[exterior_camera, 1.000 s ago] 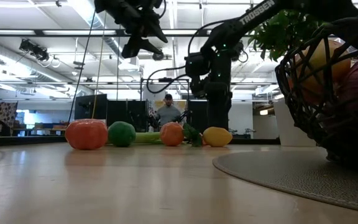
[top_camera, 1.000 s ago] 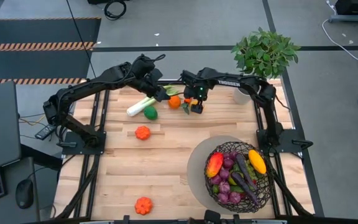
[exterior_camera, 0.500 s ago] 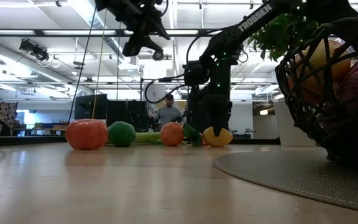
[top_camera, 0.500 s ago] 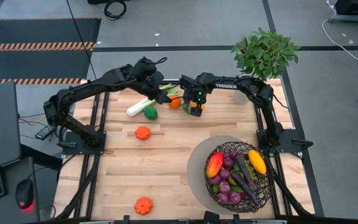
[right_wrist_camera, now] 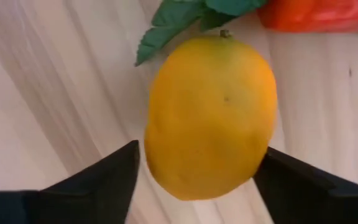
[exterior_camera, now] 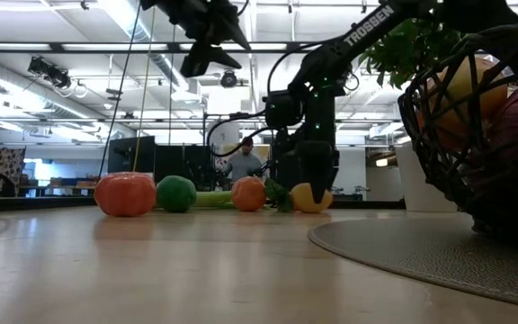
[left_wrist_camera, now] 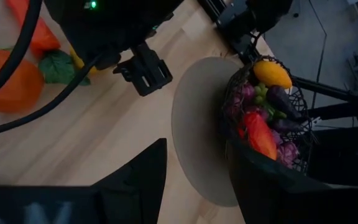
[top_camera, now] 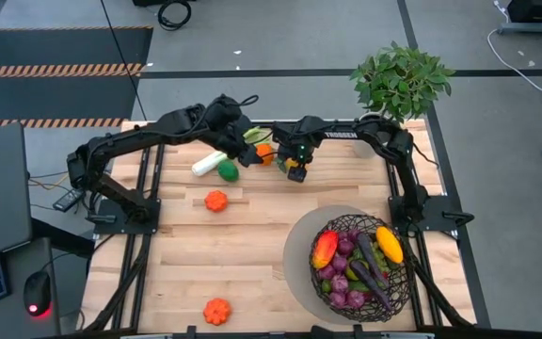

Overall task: Build produce basket
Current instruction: Put the yellow lemon into the black basket

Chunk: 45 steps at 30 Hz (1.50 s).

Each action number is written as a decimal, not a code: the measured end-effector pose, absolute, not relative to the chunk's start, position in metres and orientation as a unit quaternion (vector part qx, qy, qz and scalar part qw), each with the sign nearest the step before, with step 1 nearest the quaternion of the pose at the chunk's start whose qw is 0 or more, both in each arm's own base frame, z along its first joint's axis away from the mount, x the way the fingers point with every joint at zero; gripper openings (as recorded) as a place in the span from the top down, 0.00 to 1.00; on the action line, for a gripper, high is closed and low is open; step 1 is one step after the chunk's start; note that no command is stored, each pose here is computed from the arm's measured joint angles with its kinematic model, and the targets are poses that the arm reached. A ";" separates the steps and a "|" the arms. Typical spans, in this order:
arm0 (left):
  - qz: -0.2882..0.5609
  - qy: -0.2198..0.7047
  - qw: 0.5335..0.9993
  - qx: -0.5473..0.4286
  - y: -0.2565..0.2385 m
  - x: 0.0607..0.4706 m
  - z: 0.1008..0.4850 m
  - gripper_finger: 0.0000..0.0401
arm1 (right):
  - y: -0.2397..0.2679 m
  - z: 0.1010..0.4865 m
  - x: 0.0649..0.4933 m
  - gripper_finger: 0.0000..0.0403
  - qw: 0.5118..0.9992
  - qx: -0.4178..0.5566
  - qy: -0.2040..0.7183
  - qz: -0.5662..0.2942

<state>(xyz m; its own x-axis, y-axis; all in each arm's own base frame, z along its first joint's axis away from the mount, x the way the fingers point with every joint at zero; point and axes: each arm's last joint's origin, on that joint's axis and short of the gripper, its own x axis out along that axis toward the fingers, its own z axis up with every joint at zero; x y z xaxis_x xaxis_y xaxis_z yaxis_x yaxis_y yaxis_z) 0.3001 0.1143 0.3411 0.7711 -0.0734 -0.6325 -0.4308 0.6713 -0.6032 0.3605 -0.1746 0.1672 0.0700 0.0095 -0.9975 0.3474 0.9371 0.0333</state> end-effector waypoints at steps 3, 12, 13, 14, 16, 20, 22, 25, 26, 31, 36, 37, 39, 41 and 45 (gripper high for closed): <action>0.101 0.324 0.856 -0.390 0.111 0.301 0.341 0.57 | -0.172 0.167 0.362 0.40 0.721 0.130 0.671 -0.116; 0.098 0.325 0.856 -0.389 0.110 0.302 0.341 0.57 | -0.171 0.171 0.361 0.50 0.711 0.153 0.677 -0.111; 0.098 0.325 0.857 -0.389 0.110 0.302 0.341 0.57 | -0.170 0.174 0.360 0.49 0.707 0.156 0.681 -0.108; 0.097 0.325 0.857 -0.387 0.110 0.302 0.341 0.57 | -0.170 0.177 0.360 0.48 0.705 0.158 0.683 -0.106; 0.098 0.325 0.860 -0.382 0.110 0.302 0.341 0.57 | -0.168 0.187 0.358 0.46 0.697 0.166 0.691 -0.097; 0.111 0.325 0.867 -0.361 0.111 0.302 0.341 0.57 | -0.163 0.215 0.350 0.46 0.702 0.183 0.682 -0.090; 0.122 0.323 0.870 -0.353 0.113 0.301 0.341 0.57 | -0.160 0.228 0.344 0.48 0.705 0.197 0.675 -0.092; 0.124 0.312 0.874 -0.352 0.117 0.301 0.342 0.57 | -0.153 0.249 0.332 0.48 0.703 0.223 0.669 -0.097; 0.125 0.307 0.876 -0.351 0.118 0.301 0.343 0.57 | -0.150 0.257 0.327 0.48 0.698 0.233 0.670 -0.098; 0.127 0.274 0.889 -0.345 0.127 0.303 0.348 0.57 | -0.130 0.292 0.298 0.48 0.672 0.275 0.682 -0.095; 0.128 0.241 0.904 -0.330 0.135 0.303 0.353 0.57 | -0.105 0.324 0.277 0.48 0.678 0.293 0.669 -0.079; 0.129 0.237 0.906 -0.327 0.138 0.303 0.353 0.57 | -0.099 0.330 0.274 0.48 0.684 0.296 0.662 -0.075; 0.132 0.231 0.910 -0.318 0.143 0.303 0.353 0.57 | -0.087 0.340 0.269 0.48 0.690 0.306 0.652 -0.079; 0.130 0.233 0.912 -0.312 0.151 0.304 0.349 0.57 | -0.075 0.347 0.266 0.48 0.690 0.315 0.646 -0.088; 0.104 0.255 0.903 -0.331 0.166 0.309 0.333 0.57 | -0.050 0.347 0.256 0.48 0.670 0.337 0.652 -0.109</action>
